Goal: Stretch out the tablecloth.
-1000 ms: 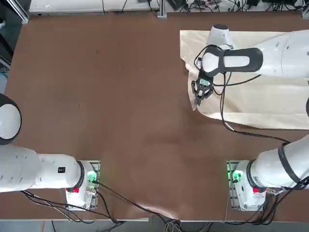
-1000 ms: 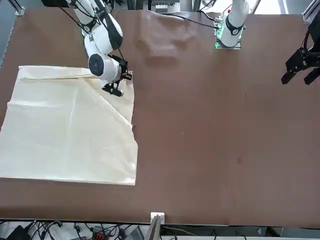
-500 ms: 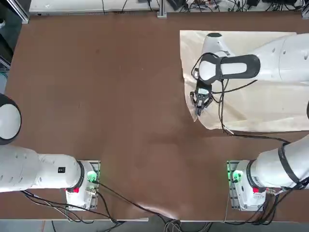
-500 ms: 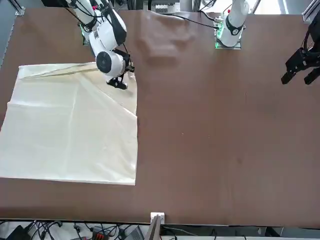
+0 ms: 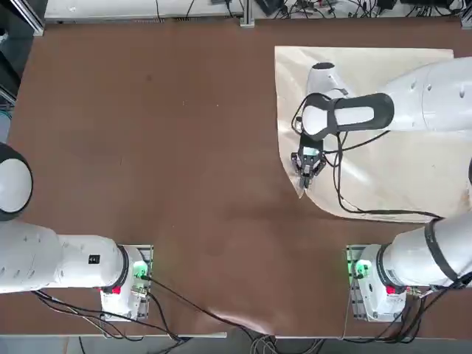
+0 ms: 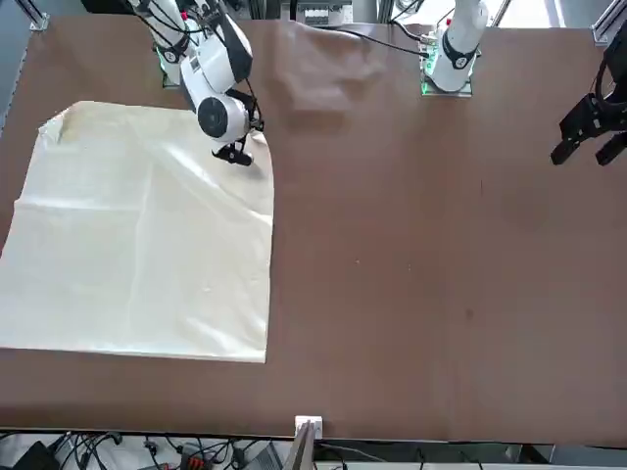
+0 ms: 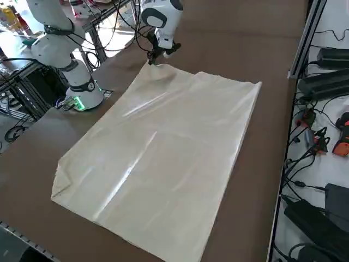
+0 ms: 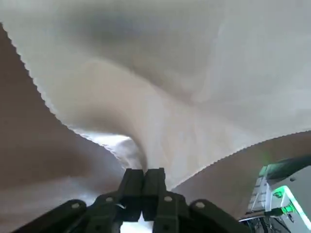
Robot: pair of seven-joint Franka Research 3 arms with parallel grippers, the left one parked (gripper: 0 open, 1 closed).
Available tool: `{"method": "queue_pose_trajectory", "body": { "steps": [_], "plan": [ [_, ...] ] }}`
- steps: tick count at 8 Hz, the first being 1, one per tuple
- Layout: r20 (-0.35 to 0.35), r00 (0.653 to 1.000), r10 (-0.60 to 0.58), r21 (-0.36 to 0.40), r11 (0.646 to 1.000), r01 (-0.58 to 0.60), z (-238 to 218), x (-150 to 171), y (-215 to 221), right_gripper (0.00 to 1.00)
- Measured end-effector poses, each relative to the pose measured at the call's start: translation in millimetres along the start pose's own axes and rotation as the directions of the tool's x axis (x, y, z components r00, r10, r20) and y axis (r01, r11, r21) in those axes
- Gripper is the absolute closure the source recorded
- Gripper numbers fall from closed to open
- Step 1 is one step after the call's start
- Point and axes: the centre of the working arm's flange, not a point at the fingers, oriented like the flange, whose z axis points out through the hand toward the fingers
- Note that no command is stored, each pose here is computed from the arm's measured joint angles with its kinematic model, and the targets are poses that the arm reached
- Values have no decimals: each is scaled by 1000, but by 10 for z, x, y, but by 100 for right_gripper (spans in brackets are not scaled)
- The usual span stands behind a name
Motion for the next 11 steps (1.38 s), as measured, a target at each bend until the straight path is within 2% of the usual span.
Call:
{"method": "queue_pose_trajectory", "body": {
  "steps": [7,9,11],
  "plan": [
    [13,1000,-2,-47,999,3,230,-256,-149,97],
    [12,1000,-11,-56,998,11,264,-319,-197,94],
    [16,1000,-16,-63,998,17,302,-357,-220,63]
  ]
}}
